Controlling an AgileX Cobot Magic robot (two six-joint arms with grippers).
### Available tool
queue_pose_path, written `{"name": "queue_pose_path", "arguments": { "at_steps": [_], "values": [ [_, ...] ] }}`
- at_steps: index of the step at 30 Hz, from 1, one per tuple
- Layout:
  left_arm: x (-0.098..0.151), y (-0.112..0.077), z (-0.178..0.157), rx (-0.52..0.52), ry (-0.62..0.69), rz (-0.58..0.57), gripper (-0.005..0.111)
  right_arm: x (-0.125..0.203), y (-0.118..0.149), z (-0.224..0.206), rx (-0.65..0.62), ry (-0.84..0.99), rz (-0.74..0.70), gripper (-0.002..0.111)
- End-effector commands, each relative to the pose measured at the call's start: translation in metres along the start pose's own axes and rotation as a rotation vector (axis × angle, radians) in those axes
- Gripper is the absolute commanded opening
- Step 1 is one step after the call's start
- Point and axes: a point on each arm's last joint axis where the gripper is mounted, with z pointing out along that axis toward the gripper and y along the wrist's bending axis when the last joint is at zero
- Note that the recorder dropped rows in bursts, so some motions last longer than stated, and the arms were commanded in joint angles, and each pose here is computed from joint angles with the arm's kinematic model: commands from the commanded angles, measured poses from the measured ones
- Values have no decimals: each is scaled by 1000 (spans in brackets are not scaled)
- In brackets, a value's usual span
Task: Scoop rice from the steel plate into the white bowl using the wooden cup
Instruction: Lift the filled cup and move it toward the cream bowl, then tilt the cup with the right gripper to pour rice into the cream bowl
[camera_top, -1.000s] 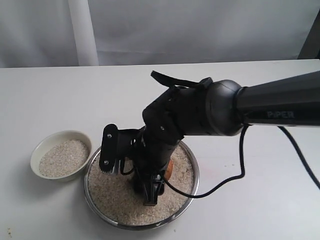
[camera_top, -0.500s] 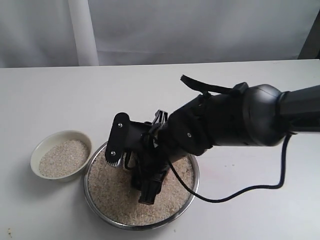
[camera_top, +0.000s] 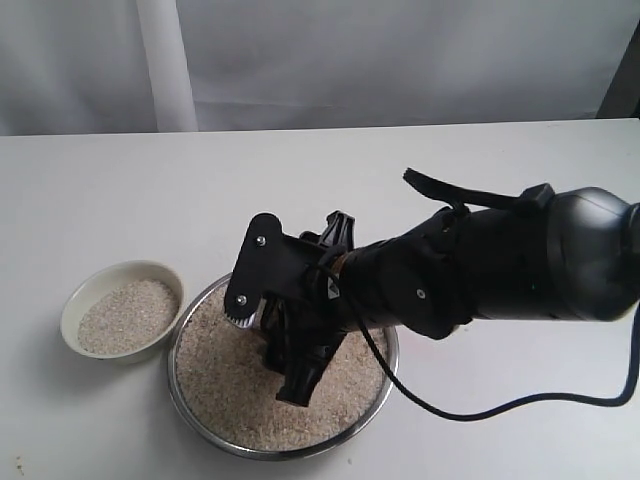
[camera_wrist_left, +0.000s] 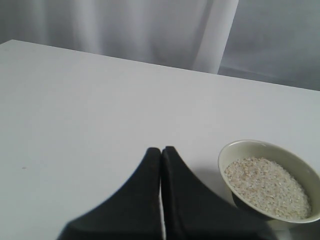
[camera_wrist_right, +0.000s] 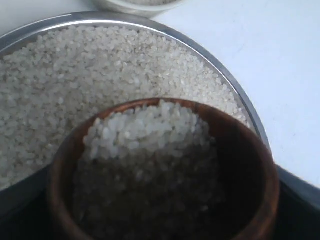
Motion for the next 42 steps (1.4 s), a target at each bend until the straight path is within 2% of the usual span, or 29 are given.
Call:
{"name": "queue_pose_path", "arguments": {
  "at_steps": [1,6,16,24,32,42],
  "values": [
    [-1,-1,0,10,-5,-5,0,-3,-5,-3,31,-33,18,0],
    [-1,-1,0,10,-5,-5,0,-16,-13,-7,37,-43,-18,0],
    [-1,-1,0,10,-5,-5,0,-80,-50,-12,73,-74,-145,0],
    [-1,-1,0,10,-5,-5,0,-126,-50,28,73,11,-336,0],
    [-1,-1,0,10,-5,-5,0,-155,-46,64,194,196,-542,0],
    [-1,-1,0,10,-5,-5,0,-163,-30,83,273,237,-713,0]
  ]
}}
